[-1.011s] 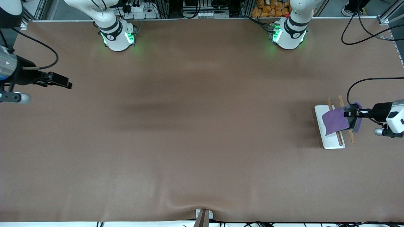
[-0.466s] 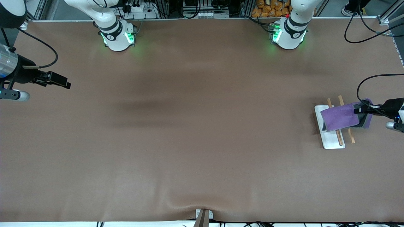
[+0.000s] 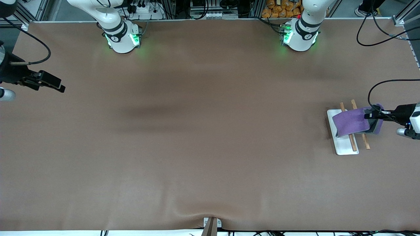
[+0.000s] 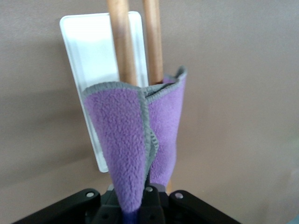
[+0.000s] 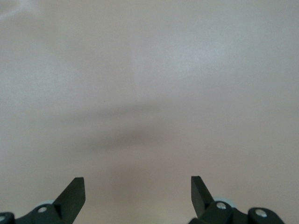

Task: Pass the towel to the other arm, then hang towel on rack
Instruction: 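Lower the towel over the wooden sticks with the left gripper, then open the left gripper to release the towel on the sticks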

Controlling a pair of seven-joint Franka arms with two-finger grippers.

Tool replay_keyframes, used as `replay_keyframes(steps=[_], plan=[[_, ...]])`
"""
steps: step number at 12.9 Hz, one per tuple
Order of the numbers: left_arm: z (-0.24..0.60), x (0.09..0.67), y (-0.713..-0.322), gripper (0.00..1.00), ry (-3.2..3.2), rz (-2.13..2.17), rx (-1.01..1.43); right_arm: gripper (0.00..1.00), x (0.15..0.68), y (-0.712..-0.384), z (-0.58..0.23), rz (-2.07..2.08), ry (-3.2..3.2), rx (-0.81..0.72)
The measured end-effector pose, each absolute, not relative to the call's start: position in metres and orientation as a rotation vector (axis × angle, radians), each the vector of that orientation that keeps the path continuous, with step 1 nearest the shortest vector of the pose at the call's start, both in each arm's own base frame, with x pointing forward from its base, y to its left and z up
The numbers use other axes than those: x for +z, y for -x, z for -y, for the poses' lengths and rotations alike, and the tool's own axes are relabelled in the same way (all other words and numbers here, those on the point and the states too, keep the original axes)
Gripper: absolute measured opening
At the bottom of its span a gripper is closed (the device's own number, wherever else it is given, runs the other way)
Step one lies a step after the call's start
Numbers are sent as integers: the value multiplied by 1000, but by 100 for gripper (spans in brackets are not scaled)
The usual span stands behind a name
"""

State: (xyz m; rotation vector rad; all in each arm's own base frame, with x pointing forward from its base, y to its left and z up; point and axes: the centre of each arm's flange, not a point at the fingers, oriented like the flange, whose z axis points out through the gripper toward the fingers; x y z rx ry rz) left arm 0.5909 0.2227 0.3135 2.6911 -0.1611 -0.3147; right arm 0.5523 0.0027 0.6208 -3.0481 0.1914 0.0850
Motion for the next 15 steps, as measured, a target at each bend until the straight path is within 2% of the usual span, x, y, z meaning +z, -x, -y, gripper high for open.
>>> replay_keyframes(steps=[5, 8, 15], plan=[[-209, 314, -597, 4, -2700, 146, -330, 100, 629, -544, -1, -182, 3063, 159], [-225, 313, -591, 9, -2702, 117, -325, 100, 631, -545, -3, -177, 3072, 144], [-245, 301, -584, 84, -2688, 78, -326, 100, 634, -548, -12, -130, 3193, 79]])
